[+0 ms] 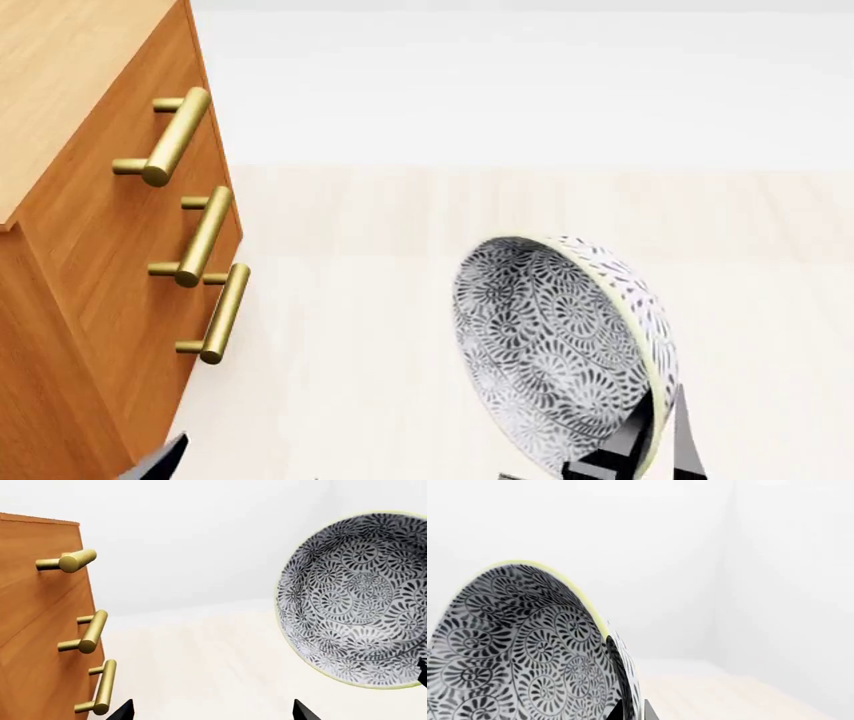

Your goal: Put the bowl on top of the cabinet.

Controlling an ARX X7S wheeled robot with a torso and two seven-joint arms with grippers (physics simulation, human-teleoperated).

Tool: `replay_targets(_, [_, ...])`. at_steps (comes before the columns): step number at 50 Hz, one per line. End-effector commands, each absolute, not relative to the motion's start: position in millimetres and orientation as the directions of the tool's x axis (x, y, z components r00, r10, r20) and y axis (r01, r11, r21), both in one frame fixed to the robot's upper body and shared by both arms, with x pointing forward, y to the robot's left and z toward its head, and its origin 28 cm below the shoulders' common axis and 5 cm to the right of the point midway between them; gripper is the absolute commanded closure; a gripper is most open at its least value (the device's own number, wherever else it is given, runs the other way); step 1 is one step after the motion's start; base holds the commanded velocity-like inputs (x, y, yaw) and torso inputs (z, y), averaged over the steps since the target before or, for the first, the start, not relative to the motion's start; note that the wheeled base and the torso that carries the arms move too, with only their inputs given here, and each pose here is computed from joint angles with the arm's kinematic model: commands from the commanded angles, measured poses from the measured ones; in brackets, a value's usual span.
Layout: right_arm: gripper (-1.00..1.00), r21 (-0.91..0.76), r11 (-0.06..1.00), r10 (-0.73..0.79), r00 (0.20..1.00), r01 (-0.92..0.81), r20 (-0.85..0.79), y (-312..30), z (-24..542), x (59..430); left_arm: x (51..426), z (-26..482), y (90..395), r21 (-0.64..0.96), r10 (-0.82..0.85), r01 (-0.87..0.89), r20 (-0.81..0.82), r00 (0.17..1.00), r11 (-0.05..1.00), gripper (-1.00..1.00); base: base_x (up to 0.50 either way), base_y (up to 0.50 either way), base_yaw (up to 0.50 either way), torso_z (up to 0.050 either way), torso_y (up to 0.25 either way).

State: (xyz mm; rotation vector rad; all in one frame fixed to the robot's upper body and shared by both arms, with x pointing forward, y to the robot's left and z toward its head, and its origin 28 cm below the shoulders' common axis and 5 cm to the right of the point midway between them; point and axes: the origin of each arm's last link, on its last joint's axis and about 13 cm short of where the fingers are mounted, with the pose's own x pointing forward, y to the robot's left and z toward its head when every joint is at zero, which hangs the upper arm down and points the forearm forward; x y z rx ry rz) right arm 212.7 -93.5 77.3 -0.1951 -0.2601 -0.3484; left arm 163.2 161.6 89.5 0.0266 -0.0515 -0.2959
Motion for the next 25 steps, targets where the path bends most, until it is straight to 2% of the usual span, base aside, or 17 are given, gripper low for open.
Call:
replay_targets(1, [1.0, -0.176, 0.92, -0.275, 0.898, 0.349, 0.343, -94.2, 89.5, 226.4, 168.5, 107.3, 156.3, 0.064, -0.298, 0.293, 0.094, 0.95, 0.954, -1.0, 0.0, 0.0, 0.0, 0.0, 0.0])
replay_targets(12, [1.0, -0.194, 0.931, -0.233, 0.912, 0.31, 0.338, -91.5, 87.5, 239.8, 171.2, 127.2, 147.8, 0.123, -0.325, 0.311, 0.112, 0.939, 0.942, -1.0, 0.0, 0.0, 0.0, 0.0, 0.0])
replay_targets(25, [1.0, -0.22, 0.948, -0.139, 0.92, 0.231, 0.367, -86.3, 88.5, 236.0, 172.1, 138.3, 143.2, 0.154, -0.339, 0.319, 0.127, 0.932, 0.935, -1.0, 0.0, 0.0, 0.0, 0.0, 0.0])
